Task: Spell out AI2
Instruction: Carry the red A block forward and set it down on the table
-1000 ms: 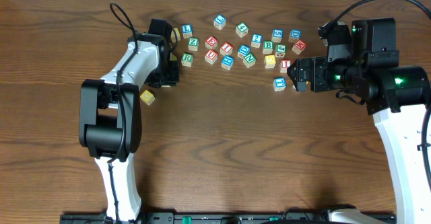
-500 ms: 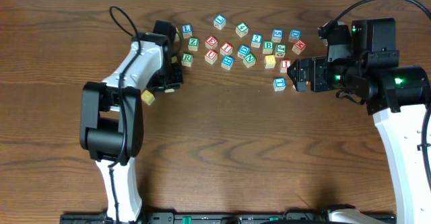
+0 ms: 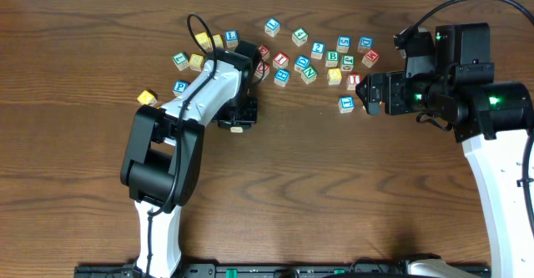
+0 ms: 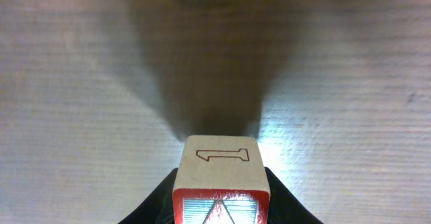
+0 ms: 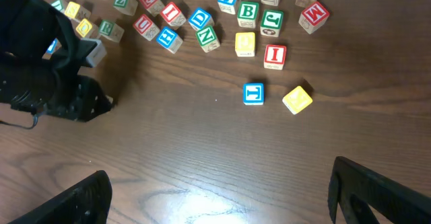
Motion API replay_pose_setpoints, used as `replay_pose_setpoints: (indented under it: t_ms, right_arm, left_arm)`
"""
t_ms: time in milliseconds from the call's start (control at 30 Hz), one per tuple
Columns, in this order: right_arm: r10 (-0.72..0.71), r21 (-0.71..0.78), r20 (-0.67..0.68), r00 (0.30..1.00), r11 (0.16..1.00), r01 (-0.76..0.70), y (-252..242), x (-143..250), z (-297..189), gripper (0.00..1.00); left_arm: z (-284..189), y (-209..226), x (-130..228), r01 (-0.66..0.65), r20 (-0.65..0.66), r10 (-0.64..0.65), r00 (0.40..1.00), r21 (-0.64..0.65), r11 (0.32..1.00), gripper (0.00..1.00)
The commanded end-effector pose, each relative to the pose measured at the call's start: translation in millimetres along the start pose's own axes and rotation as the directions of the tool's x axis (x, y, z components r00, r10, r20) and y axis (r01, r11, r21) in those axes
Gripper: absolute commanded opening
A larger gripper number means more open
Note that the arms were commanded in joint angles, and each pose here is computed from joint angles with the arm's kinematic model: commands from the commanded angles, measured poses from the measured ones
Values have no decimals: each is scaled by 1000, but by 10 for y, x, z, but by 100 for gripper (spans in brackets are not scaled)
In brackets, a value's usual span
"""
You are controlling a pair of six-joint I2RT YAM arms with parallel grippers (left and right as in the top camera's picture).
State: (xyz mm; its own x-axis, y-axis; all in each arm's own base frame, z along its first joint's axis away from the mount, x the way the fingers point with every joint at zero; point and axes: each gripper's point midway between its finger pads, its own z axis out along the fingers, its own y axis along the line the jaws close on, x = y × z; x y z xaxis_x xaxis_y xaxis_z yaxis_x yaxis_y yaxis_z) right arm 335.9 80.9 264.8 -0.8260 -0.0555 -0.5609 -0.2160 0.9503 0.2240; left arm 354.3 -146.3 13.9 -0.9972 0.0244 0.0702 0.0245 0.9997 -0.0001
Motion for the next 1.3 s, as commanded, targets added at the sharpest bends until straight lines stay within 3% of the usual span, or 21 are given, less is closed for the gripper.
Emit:
replay_pose_setpoints:
  t_ms: [0, 800, 1167, 1267]
  right_arm:
    - [-13, -5, 13, 1000, 1000, 13, 14, -44, -39, 99]
    - [-13, 10, 14, 1000, 1000, 13, -12, -47, -39, 99]
    - [-14, 10, 17, 1000, 1000, 14, -12, -55, -39, 99]
    - [-15, 10, 21, 1000, 1000, 15, -12, -63, -39, 99]
  left_arm:
    - [-91, -20, -75, 4, 48, -5, 999, 16, 1000, 30]
    - [39, -88, -304, -62, 157, 54, 986, 45, 997, 32]
    - [5, -92, -312, -63, 157, 55, 986, 45, 997, 62]
    - [-89, -62, -349, -61, 167, 57, 984, 22, 998, 63]
